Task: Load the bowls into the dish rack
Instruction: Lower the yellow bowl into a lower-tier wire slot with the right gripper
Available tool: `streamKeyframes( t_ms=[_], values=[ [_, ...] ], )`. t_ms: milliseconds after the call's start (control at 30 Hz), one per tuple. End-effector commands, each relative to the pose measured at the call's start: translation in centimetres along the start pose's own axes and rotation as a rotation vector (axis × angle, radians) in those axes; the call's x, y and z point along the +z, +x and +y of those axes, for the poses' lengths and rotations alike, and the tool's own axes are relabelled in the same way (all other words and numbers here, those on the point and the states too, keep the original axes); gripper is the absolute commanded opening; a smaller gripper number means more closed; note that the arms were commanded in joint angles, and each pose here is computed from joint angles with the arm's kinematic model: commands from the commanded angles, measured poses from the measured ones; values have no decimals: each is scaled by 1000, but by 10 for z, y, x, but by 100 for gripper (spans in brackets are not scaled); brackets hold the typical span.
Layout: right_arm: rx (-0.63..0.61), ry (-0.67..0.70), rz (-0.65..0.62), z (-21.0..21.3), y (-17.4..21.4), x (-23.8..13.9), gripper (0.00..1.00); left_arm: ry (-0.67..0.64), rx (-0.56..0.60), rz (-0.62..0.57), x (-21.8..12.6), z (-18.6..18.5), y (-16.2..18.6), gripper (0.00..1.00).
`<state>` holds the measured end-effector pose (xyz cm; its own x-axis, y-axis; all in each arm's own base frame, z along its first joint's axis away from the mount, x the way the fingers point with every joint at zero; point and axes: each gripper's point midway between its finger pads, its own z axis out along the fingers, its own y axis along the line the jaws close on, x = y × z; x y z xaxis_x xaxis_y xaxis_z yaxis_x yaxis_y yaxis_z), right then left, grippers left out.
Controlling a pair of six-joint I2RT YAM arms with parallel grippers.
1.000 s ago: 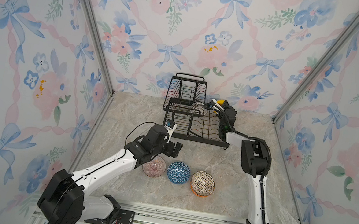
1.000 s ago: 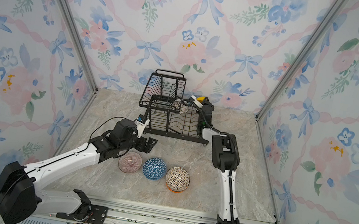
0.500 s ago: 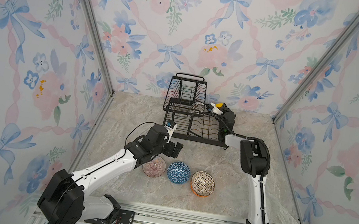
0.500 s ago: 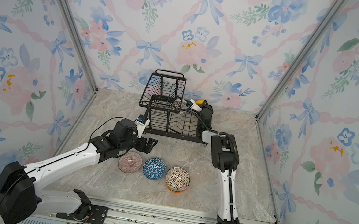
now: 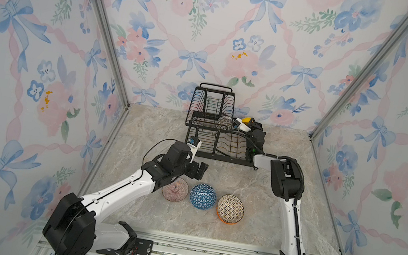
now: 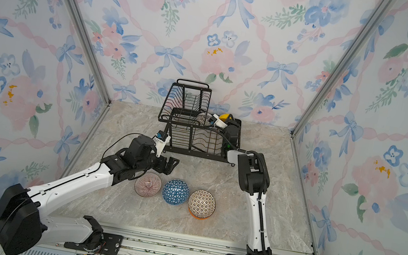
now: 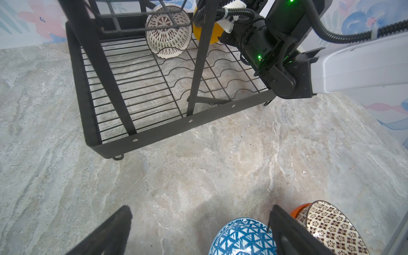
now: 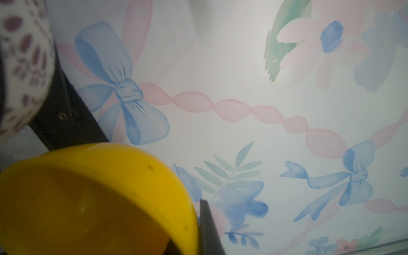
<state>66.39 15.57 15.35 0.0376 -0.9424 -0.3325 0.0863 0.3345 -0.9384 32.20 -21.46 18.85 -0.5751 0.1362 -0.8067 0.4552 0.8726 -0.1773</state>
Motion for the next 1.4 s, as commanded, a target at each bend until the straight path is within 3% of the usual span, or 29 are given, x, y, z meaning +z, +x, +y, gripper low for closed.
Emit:
streamKeyframes(
  t_ms=[0,833,1367],
  values=[
    [9,79,-30,-12,-9,1,0,9,17,1,1,0,0,98],
    [-51,144,-56,-20,-7,-1,0,15,16,5,3,0,2,98],
    [-81,-7,-36,16,5,1,0,9,19,-1,0,1,1,98]
  ],
)
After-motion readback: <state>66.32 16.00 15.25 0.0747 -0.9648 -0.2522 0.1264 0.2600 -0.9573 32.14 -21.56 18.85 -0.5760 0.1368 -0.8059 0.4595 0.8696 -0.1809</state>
